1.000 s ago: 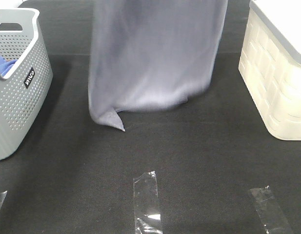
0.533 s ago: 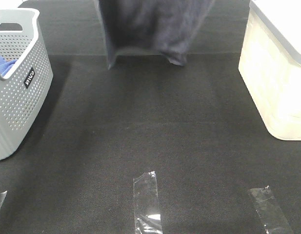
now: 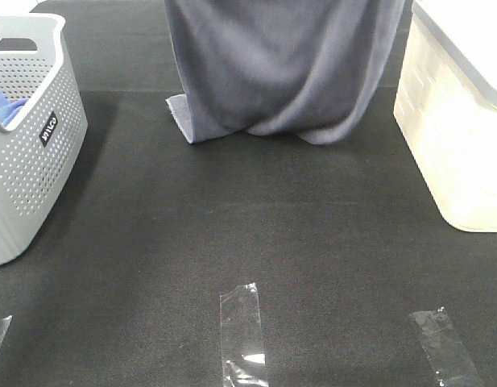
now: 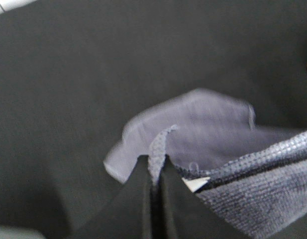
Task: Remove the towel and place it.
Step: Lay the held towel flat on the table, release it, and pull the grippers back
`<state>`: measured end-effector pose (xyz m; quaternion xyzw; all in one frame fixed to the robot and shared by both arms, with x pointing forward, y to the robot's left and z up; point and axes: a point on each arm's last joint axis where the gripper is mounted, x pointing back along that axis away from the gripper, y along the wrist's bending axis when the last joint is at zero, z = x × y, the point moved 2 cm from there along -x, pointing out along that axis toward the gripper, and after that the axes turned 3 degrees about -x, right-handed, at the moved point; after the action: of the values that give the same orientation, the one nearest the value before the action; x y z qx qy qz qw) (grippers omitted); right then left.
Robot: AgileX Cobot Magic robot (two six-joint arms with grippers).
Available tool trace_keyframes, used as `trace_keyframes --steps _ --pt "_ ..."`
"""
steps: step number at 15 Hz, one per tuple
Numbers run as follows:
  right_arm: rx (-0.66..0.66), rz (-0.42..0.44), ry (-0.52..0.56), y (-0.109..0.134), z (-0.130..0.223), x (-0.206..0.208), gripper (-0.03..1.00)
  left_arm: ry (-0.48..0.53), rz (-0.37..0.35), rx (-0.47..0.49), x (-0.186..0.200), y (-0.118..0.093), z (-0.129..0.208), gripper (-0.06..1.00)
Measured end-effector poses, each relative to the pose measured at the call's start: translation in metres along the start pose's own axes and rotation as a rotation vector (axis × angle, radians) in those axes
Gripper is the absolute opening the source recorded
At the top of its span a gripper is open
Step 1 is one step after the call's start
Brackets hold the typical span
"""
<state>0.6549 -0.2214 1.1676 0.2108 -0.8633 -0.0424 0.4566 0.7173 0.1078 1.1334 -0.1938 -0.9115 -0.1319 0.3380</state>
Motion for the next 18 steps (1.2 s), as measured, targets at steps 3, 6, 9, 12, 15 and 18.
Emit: trace_keyframes --steps 3,6,9,12,15,18 --pt "-0.070 0.000 0.144 -0.007 0.034 -0.020 0.00 0.088 0.038 0.037 -0.006 -0.005 0.013 0.00" --pt "-0.115 -0.002 0.251 -0.008 0.070 -0.024 0.00 0.231 0.090 0.066 -0.018 -0.019 0.043 0.00" --pt "-0.163 -0.025 0.349 -0.004 0.108 -0.026 0.00 0.410 0.138 0.055 -0.014 -0.042 0.088 0.00" --pt "-0.217 -0.047 0.458 -0.002 0.151 -0.031 0.00 0.539 0.170 0.077 -0.001 -0.060 0.128 0.00" --pt "-0.266 -0.066 0.553 0.002 0.193 -0.031 0.00 0.639 0.195 0.091 0.017 -0.080 0.164 0.00" --pt "-0.314 -0.093 0.617 0.010 0.232 -0.025 0.00 0.742 0.215 0.140 0.029 -0.093 0.205 0.00"
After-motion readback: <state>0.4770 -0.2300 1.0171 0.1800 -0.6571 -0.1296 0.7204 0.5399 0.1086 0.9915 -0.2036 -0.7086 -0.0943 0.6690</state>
